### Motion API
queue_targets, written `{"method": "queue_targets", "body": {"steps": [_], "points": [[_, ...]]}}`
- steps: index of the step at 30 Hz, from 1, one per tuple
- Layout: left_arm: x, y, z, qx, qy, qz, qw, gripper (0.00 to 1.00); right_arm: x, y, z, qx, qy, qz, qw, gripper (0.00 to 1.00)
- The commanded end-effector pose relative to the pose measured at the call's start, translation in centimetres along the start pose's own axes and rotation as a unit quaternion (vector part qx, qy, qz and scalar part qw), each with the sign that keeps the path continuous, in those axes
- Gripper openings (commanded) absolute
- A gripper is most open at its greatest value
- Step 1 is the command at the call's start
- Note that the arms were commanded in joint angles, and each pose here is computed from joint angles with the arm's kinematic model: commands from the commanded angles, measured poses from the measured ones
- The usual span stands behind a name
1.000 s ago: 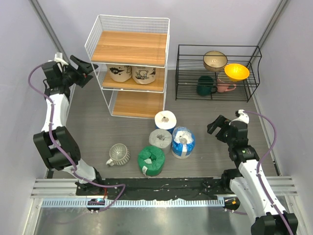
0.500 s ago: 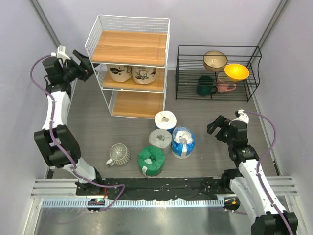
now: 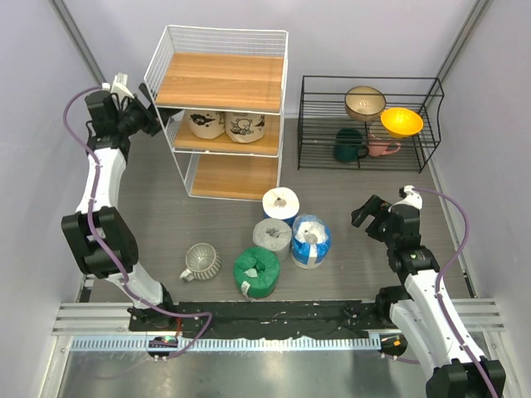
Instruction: Place and organize the paper towels onto the shelf
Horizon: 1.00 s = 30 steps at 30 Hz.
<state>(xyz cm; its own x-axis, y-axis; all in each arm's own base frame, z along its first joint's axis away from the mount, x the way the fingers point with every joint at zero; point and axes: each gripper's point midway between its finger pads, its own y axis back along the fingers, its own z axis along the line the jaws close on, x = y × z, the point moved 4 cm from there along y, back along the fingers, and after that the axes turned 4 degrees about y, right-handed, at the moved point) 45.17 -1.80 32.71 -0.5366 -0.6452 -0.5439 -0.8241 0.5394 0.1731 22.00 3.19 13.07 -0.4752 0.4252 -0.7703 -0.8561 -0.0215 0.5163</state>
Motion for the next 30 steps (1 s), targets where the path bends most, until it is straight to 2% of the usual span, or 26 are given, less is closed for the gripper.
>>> {"method": "queue_targets", "body": {"steps": [1, 13, 17, 30], "points": [[0.7, -0.7, -1.5, 0.009, -0.033, 0.023, 0.999, 0.85, -1.2, 0.0, 0.7, -0.014, 0.001, -0.022, 1.000, 0.99], [1.2, -1.0, -1.3, -0.010, -0.054, 0.034, 0.998, 0.85, -1.1, 0.0, 0.7, -0.013, 0.000, -0.021, 1.000, 0.99], [0.8, -0.6, -1.0, -0.028, -0.057, 0.015, 0.998, 0.86, -1.1, 0.1, 0.7, -0.014, 0.000, -0.022, 1.000, 0.99], [-2.6, 2.2, 0.4, 0.041, 0.054, -0.087, 0.994, 0.86, -1.1, 0.0, 0.7, -0.013, 0.000, -0.019, 1.000, 0.99]]}}
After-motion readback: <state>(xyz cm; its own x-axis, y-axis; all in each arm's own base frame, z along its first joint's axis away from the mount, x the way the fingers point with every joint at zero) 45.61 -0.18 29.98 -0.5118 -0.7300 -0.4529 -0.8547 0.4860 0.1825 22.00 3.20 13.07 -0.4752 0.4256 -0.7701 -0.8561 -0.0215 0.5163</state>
